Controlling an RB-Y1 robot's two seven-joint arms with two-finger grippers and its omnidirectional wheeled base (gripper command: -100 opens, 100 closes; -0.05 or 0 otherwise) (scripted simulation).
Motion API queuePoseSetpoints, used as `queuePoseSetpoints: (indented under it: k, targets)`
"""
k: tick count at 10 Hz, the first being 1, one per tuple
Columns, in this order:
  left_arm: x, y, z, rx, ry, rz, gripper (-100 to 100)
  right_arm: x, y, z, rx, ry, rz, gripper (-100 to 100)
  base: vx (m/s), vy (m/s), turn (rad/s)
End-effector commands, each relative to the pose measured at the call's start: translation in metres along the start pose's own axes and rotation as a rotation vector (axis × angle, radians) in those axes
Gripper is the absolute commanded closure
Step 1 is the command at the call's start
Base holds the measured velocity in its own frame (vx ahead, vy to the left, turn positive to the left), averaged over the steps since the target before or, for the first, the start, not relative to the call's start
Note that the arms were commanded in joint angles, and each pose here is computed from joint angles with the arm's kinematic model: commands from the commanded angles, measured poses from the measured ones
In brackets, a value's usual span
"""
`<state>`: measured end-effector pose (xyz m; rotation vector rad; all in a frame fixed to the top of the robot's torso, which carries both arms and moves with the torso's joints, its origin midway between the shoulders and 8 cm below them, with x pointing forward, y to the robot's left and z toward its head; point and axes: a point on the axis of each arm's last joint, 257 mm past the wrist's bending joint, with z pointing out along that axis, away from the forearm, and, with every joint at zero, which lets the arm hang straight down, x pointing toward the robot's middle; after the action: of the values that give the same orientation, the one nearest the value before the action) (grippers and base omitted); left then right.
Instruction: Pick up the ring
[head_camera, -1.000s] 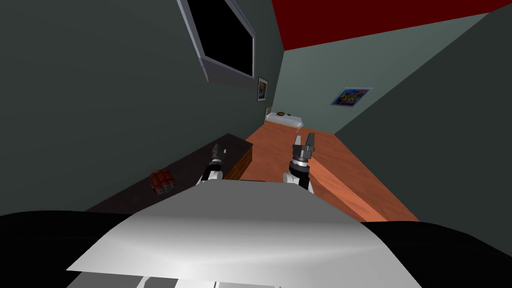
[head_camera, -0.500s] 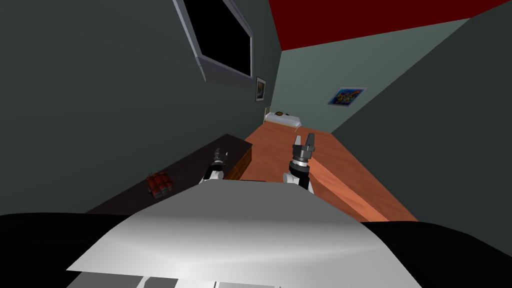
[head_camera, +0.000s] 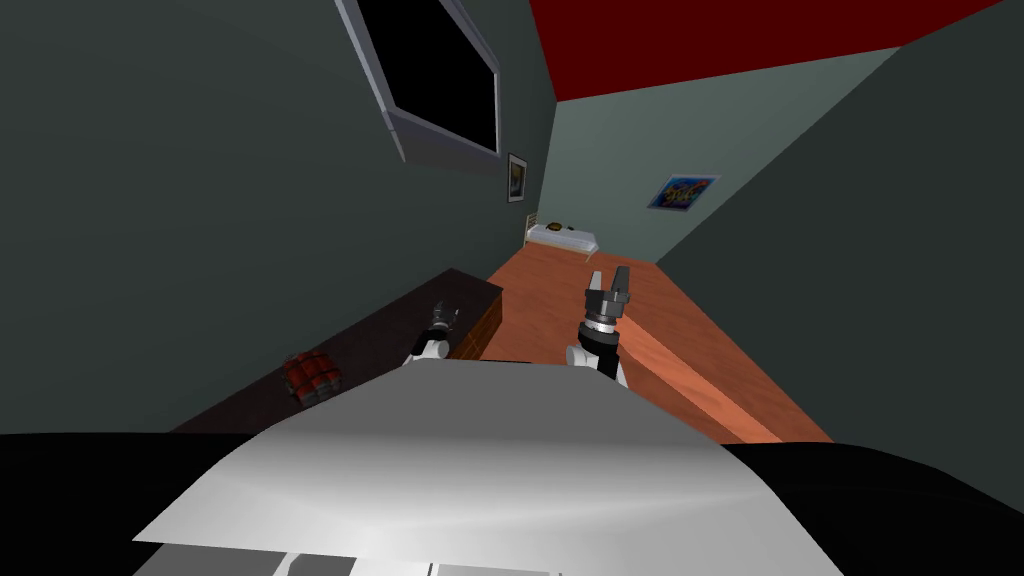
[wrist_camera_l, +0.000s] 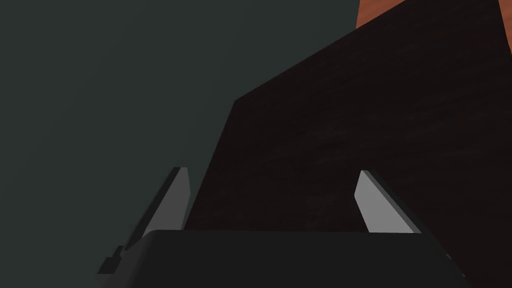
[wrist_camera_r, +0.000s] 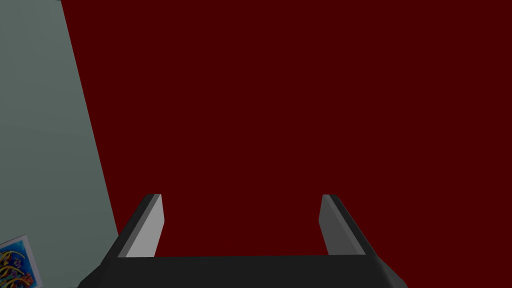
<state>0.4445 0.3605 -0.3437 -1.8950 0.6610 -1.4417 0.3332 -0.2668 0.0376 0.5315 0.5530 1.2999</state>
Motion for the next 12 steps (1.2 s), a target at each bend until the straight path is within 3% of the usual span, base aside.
queuePoseSetpoints:
  k: [1,4,5,7,8,10,12]
  targets:
    - [-0.017,0.010,0.000,-0.033,-0.033,-0.027,-100,0.000,0.000,0.000,0.000,0.000,0.000,0,0.001,0.026,-0.023]
    - [-0.048,0.038,0.007,-0.112,-0.114,-0.147,-100,0.000,0.000,0.000,0.000,0.000,0.000,0,-0.001,0.025,-0.065]
    - [-0.055,0.043,0.004,-0.121,-0.127,-0.146,-100,0.000,0.000,0.000,0.000,0.000,0.000,0,0.000,0.022,-0.029]
    - [-0.072,0.059,0.007,-0.165,-0.180,-0.220,-100,0.000,0.000,0.000,0.000,0.000,0.000,0,0.000,0.017,-0.060]
    - [-0.077,0.062,0.005,-0.171,-0.191,-0.220,-100,0.000,0.000,0.000,0.000,0.000,0.000,0,0.001,0.018,-0.027]
    - [-0.095,0.077,0.004,-0.210,-0.246,-0.288,-100,0.000,0.000,0.000,0.000,0.000,0.000,0,0.001,0.019,-0.051]
    - [-0.107,0.086,0.001,-0.231,-0.281,-0.320,-100,0.000,0.000,0.000,0.000,0.000,0.000,0,0.000,0.014,-0.035]
